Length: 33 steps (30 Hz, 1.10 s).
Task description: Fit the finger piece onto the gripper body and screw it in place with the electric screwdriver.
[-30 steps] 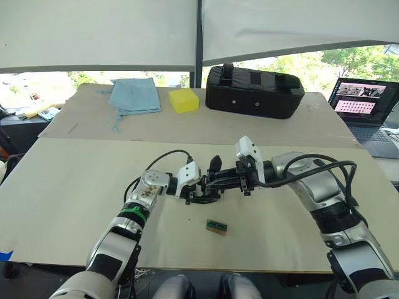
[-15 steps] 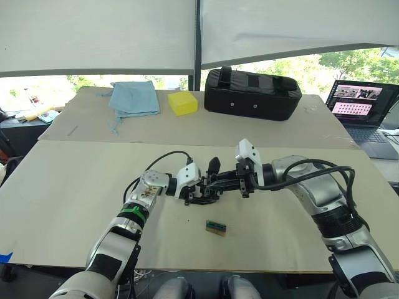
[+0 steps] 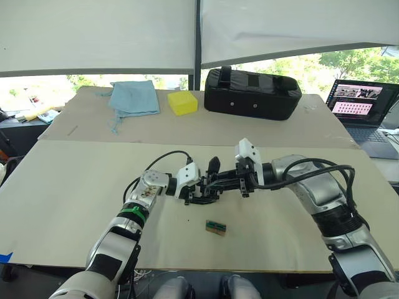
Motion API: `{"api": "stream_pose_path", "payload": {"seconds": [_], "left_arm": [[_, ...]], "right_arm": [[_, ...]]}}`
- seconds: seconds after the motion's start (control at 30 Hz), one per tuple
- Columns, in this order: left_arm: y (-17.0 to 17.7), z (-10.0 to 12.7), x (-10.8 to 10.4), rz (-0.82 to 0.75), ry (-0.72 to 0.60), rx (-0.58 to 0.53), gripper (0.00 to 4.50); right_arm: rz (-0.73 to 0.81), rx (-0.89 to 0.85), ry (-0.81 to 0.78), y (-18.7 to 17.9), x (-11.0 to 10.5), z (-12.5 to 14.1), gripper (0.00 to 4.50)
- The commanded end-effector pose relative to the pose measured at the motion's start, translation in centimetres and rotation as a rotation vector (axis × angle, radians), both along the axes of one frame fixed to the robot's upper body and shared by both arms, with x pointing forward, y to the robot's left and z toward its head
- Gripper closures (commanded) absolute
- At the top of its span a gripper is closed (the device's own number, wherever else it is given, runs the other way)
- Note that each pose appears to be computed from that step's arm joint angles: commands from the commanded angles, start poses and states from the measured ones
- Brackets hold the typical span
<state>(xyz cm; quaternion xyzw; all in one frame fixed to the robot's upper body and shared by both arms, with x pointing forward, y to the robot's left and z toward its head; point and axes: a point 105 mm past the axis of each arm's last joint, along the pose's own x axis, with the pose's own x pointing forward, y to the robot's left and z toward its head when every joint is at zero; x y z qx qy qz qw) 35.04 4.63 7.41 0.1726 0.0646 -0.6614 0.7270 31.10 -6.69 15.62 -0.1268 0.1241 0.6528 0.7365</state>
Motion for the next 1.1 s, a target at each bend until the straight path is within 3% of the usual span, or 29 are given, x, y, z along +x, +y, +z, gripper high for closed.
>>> {"api": "stream_pose_path", "payload": {"seconds": [0.03,0.4,0.6,0.67,0.77,0.9,1.1], "left_arm": [[-0.7,2.1,0.4,-0.029,-0.065,-0.053,2.15],[-0.3,2.0,0.3,-0.015,-0.066,-0.054,2.15],[-0.3,1.9,0.4,-0.012,-0.062,-0.052,2.15],[-0.4,1.8,0.4,-0.013,-0.060,-0.052,2.15],[-0.6,1.8,0.5,-0.015,-0.059,-0.053,2.15],[-0.8,1.8,0.5,-0.018,-0.056,-0.053,2.15],[-0.8,1.6,0.4,-0.023,-0.051,-0.049,2.15]], "right_arm": [[-0.120,-0.182,0.148,-1.7,0.4,-5.3,4.18],[-0.101,-0.188,0.153,-2.1,0.2,-5.8,4.18],[-0.067,0.048,0.006,0.0,1.0,-0.6,4.18],[-0.040,0.090,0.002,0.3,0.7,0.8,3.11],[0.024,0.130,-0.021,0.3,-0.4,2.6,2.08],[0.023,0.105,-0.018,-0.1,-0.7,2.6,0.70],[-0.045,0.034,-0.045,-2.2,-1.1,1.7,0.69]]}}
